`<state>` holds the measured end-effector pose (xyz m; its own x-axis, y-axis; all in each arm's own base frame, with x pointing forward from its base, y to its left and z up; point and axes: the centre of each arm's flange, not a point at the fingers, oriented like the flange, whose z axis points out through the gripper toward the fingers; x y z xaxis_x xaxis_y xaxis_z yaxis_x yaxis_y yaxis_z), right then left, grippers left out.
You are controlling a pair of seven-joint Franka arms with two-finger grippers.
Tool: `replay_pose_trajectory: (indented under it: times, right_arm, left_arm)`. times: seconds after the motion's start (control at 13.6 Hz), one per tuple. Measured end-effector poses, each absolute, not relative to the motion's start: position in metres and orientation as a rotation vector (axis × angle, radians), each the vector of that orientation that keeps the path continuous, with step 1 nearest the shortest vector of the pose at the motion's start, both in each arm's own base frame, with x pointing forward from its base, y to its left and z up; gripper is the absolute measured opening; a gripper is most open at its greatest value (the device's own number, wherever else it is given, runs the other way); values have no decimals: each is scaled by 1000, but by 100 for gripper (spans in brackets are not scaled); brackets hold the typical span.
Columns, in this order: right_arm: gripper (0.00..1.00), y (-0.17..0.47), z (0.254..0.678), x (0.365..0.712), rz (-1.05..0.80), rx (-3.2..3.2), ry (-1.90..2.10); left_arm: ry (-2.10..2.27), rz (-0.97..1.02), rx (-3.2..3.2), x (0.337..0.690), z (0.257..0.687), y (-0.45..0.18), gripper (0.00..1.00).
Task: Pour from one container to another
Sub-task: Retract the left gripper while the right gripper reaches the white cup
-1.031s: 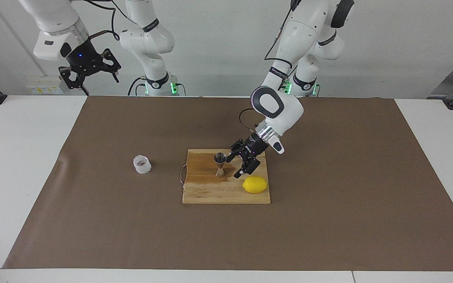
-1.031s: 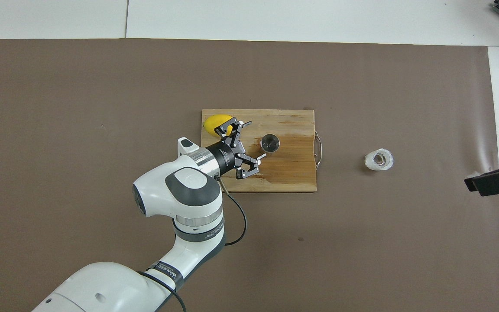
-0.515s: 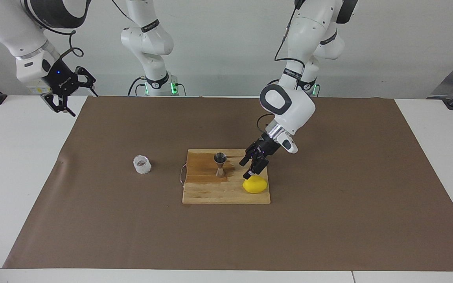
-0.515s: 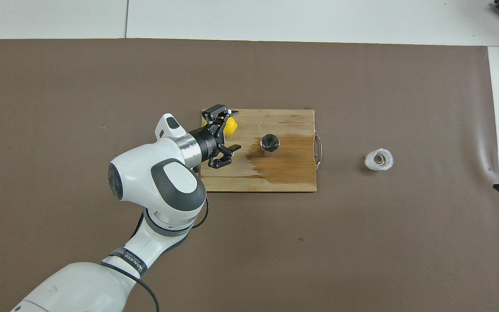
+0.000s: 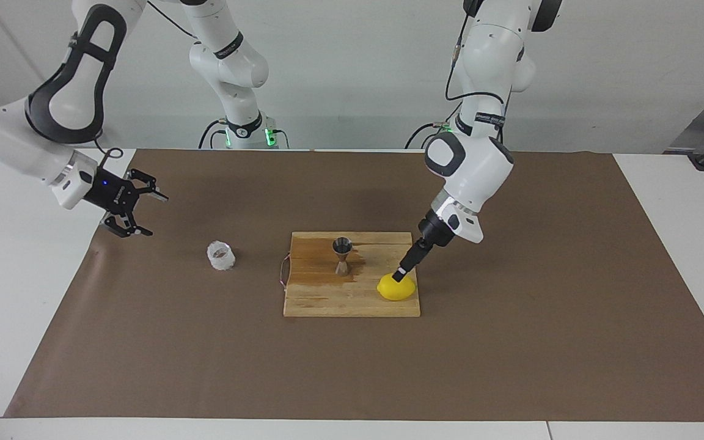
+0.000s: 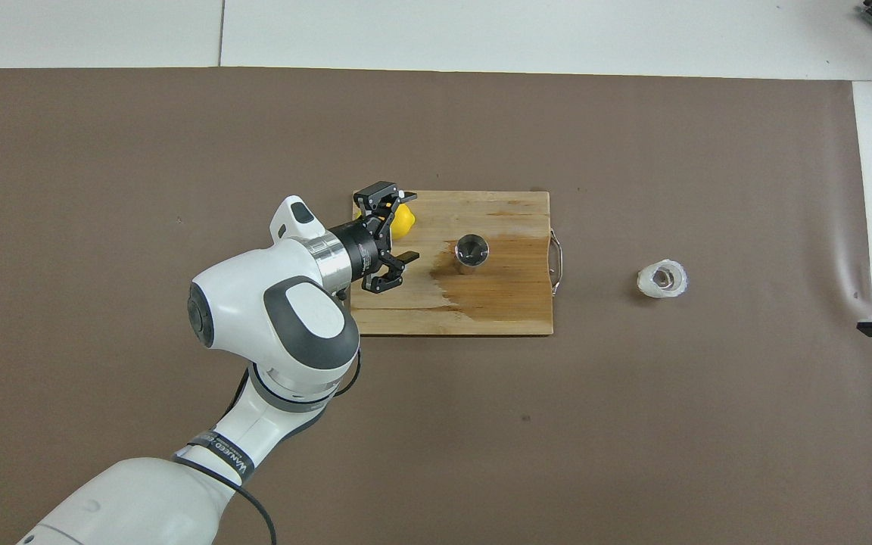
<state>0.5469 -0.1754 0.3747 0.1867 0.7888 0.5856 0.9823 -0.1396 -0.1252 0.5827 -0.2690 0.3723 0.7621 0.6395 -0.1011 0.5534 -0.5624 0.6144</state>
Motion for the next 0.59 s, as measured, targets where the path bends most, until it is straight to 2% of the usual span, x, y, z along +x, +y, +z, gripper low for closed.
replay_pose_trajectory:
  times: [0.37, 0.59]
  right_arm:
    - [100, -154, 276, 556, -672, -1815, -1529]
    - [100, -148, 263, 555, -720, -1772, -1496]
  left_arm:
    - [621, 209, 2641, 612, 408, -211, 100]
    - [500, 255, 2779, 625, 430, -171, 100]
